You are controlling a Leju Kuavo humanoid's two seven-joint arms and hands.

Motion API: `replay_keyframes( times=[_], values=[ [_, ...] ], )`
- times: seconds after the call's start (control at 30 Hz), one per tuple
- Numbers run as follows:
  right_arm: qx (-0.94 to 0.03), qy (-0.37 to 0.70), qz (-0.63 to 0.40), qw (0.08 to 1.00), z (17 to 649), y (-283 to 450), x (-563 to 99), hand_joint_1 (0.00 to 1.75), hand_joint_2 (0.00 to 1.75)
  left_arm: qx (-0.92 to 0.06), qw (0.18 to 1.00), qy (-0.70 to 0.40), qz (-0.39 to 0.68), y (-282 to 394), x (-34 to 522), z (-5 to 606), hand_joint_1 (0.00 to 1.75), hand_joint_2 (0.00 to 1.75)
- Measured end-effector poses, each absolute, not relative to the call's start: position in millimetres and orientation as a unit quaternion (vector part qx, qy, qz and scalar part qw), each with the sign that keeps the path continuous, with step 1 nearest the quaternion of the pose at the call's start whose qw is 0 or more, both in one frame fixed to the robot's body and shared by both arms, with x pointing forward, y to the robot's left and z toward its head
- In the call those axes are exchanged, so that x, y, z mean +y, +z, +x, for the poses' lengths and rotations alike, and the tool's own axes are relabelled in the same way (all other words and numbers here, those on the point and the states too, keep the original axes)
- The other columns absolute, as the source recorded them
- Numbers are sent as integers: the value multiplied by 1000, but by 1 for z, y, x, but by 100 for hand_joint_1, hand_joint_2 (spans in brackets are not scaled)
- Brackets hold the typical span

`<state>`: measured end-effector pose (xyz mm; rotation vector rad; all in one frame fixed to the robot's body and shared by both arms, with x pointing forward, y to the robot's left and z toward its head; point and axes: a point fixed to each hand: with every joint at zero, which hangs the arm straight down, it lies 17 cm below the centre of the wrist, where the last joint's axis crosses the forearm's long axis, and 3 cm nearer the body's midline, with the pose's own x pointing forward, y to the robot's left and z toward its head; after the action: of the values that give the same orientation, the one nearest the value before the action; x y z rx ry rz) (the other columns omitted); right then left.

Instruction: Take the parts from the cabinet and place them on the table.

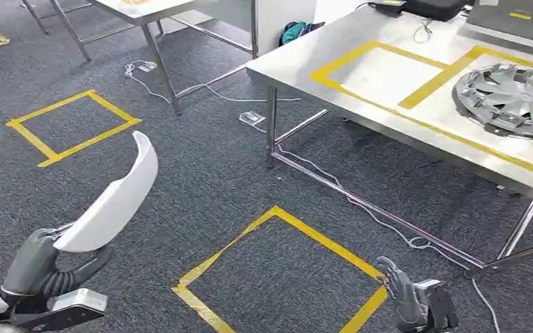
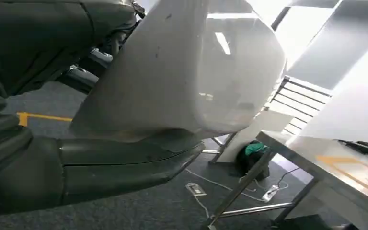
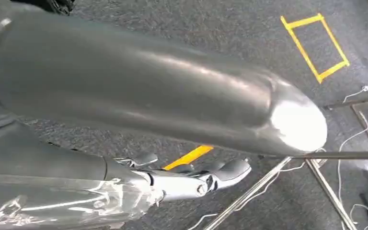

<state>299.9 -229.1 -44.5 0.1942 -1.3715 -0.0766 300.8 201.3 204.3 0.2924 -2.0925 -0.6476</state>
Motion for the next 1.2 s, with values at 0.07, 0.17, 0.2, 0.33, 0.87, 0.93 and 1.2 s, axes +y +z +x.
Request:
replay_keyframes(
  times=[0.07,0.17,0.2,0.33,0.87,0.93,1.2],
  values=[
    [-630,-36,89,771,298,-46,-229,0,0,-846,450,-262,118,204,201,301,175,175],
    [-630,-38,88,770,298,-46,-230,0,0,-846,450,-261,118,204,201,301,175,175],
    [-629,-39,88,771,298,-47,-230,0,0,-846,449,-261,118,205,201,301,175,175],
    [-628,-39,88,773,298,-48,-229,0,0,-846,450,-259,118,204,201,300,175,175],
    [-627,-43,85,773,296,-49,-235,0,0,-845,451,-261,118,203,199,300,175,175],
    [-629,-42,85,772,297,-48,-235,0,0,-845,452,-260,118,203,199,299,175,175],
    [-624,-41,85,776,293,-52,-235,0,0,-845,453,-259,118,202,198,299,175,175]
  ],
)
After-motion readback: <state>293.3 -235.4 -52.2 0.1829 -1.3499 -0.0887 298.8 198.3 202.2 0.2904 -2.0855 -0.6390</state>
